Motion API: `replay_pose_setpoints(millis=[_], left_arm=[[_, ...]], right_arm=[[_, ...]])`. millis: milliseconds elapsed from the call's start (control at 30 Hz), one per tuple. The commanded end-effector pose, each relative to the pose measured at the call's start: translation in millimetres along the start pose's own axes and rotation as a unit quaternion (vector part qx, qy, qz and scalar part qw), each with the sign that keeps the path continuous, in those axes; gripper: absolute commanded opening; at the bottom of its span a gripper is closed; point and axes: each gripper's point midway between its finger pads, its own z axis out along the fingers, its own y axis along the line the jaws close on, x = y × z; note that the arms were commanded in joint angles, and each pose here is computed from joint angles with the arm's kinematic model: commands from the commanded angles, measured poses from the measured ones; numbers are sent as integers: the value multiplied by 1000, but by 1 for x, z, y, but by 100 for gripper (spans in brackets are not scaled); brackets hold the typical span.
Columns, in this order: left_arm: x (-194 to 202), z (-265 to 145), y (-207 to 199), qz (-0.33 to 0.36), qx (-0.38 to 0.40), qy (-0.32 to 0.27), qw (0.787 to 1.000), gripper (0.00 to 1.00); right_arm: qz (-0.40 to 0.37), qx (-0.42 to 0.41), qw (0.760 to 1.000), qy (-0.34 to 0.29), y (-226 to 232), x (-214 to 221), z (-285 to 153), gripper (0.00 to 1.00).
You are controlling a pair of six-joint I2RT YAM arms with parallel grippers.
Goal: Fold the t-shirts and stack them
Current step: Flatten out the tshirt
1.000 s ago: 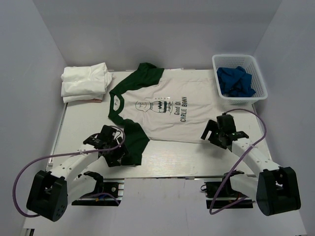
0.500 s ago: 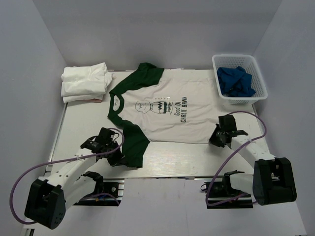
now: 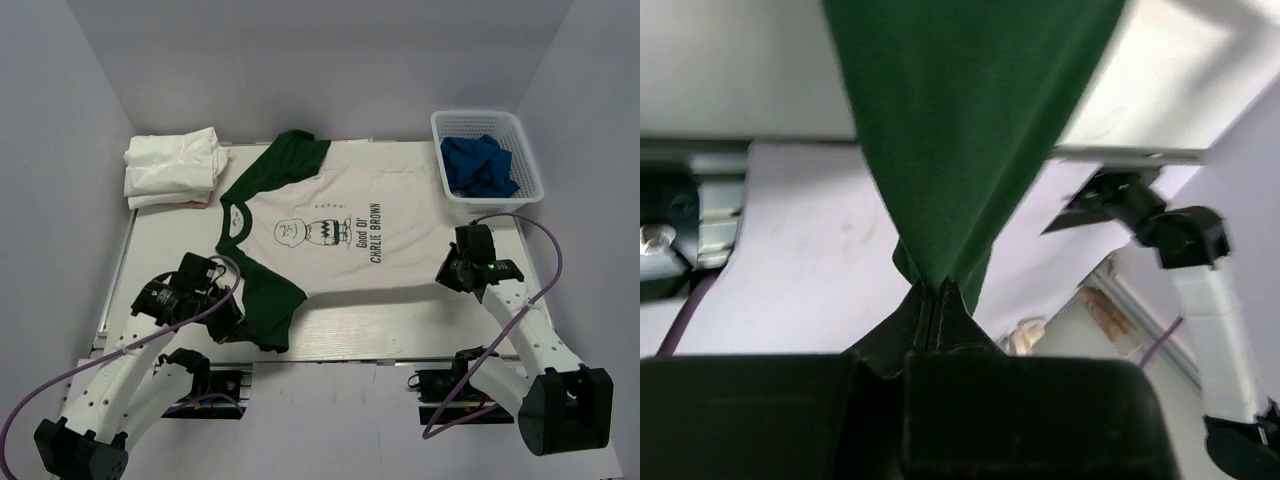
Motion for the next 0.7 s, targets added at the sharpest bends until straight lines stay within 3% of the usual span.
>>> replay_pose_setpoints(millis=[0, 67, 100, 133, 200, 367, 467, 500, 533, 667], left_arm=[[39, 7, 38, -55, -52, 83, 994, 3], [47, 8, 38, -55, -33, 100, 993, 24], [47, 9, 35, -52, -25, 100, 993, 99], [46, 8, 31, -42, -16, 101, 994, 100], [39, 5, 26, -24, -20, 92, 995, 100], [28, 5, 38, -13, -76, 78, 994, 100], [16, 17, 40, -2, -77, 62, 995, 100], [2, 24, 31, 12, -60, 39, 997, 100], [-7, 27, 21, 15, -55, 34, 998, 100], [-66, 20, -14, 43, -64, -61, 995, 100]], right_arm=[[-12, 65, 996, 57, -30, 27, -4, 3], [-4, 96, 992, 75, -42, 37, -2, 29], [-3, 102, 991, 82, -44, 40, 0, 44], [0, 98, 992, 83, -41, 37, -1, 75], [-14, 85, 993, 82, -36, 33, -1, 90], [-58, -19, 998, 32, 6, 0, -15, 90], [-116, -123, 985, 38, 40, 5, -23, 90], [-149, -202, 965, 71, 68, 22, -33, 90], [-163, -218, 959, 84, 76, 29, -32, 90], [-273, -325, 903, 67, 136, 43, -58, 90]])
